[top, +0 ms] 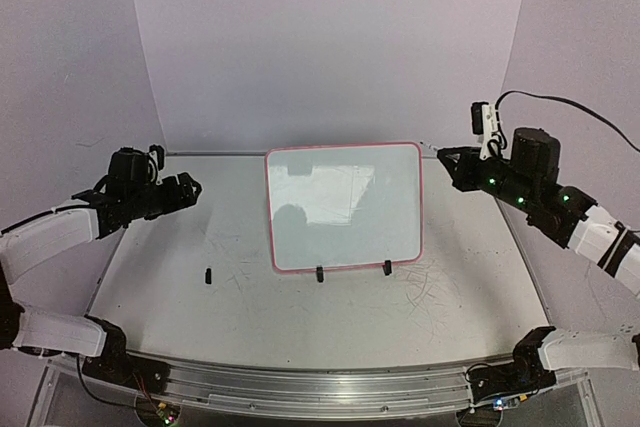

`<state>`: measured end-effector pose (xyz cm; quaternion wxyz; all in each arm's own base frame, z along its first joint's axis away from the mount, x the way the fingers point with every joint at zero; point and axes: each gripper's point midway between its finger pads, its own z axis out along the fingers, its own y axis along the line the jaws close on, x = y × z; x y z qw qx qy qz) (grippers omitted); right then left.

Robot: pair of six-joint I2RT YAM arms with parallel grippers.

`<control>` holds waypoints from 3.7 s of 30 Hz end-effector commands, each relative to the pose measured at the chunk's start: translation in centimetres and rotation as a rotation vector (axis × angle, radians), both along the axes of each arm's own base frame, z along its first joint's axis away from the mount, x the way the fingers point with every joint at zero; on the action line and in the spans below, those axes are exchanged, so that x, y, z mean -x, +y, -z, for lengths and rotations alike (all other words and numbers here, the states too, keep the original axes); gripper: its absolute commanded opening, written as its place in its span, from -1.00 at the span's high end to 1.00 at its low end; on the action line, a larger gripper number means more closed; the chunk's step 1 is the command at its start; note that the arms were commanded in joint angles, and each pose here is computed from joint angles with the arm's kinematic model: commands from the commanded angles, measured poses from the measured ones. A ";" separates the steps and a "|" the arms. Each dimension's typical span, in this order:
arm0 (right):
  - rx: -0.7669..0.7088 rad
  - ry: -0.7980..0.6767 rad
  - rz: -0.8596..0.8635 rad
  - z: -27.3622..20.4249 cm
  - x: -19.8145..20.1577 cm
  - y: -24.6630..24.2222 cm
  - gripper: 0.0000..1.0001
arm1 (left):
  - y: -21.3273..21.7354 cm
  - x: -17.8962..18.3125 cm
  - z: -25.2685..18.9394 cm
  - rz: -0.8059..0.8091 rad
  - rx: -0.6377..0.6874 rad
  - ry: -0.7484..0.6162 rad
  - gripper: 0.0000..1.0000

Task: Write a sentence on the whiteboard
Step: Hold the whiteboard at the center of the board.

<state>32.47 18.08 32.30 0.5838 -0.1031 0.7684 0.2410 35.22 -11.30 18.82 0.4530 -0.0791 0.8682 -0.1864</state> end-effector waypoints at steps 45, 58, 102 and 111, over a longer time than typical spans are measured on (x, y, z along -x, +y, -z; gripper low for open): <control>0.007 -0.065 -0.284 -1.6 1.7 15.4 1.00 | -10.2 -8.1 -2.1 0.833 0.482 -0.062 -0.55; 0.014 -0.063 -0.285 -1.3 1.7 15.6 1.00 | -13.0 -5.8 -0.4 0.902 0.434 -0.060 -0.34; 0.166 -0.064 -0.364 2.1 -0.4 26.1 1.00 | -18.5 -2.5 -2.0 1.145 0.461 -0.120 0.49; 0.182 -0.048 -0.323 3.0 -1.6 26.6 1.00 | -18.9 -2.6 -1.9 1.158 0.467 -0.120 0.60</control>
